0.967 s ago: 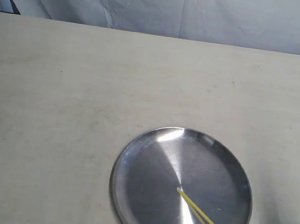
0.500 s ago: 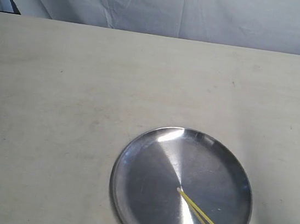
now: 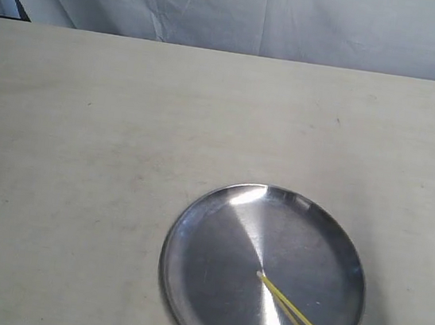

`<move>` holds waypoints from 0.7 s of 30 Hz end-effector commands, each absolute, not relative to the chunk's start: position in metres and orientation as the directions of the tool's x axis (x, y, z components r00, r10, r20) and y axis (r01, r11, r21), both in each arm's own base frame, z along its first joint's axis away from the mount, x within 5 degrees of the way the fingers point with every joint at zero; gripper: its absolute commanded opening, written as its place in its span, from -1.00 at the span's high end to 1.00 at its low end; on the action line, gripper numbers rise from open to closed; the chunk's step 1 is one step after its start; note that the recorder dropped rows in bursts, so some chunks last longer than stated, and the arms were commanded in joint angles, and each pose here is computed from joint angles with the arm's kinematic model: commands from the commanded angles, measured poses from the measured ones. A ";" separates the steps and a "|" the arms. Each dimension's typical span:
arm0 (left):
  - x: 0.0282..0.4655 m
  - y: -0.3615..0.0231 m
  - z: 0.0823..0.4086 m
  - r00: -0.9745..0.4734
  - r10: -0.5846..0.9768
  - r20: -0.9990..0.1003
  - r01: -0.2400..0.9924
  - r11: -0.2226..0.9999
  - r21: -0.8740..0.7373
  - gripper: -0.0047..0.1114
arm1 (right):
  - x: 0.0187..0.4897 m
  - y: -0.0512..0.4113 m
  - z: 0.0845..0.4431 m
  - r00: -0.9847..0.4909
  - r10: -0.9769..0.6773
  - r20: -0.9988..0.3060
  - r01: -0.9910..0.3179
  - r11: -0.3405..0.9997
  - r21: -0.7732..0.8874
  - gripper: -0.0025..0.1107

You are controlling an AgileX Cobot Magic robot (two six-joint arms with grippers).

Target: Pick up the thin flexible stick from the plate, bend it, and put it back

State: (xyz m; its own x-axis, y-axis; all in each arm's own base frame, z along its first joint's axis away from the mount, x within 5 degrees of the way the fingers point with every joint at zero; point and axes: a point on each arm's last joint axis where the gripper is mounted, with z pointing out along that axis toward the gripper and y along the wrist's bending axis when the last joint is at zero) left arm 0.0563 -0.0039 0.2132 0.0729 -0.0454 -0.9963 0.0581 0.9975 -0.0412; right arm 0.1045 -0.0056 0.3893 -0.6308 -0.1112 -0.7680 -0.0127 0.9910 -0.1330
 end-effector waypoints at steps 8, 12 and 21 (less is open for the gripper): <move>0.056 -0.003 0.213 0.079 -0.048 -0.996 0.046 0.998 -0.044 0.92 | 0.136 0.044 0.300 -0.893 -0.328 -0.308 -0.342 0.940 -0.011 0.97; 0.056 -0.003 0.213 0.079 -0.048 -0.996 0.046 0.998 -0.044 0.92 | 0.135 0.045 0.281 -0.925 -0.300 -0.233 -0.312 0.950 0.014 0.97; 0.056 -0.003 0.213 0.079 -0.048 -0.996 0.046 0.998 -0.044 0.92 | 0.122 0.062 0.243 -0.873 -0.482 -0.067 -0.486 0.872 0.063 0.96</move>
State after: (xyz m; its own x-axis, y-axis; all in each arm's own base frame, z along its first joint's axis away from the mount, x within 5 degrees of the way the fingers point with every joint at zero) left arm 0.0563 -0.0038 0.2132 0.0738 -0.0454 -0.9962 0.0563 0.9976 -0.0413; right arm 0.1228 0.0610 0.2514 -0.8938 -0.4362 -0.1047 -0.4450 0.8915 0.0852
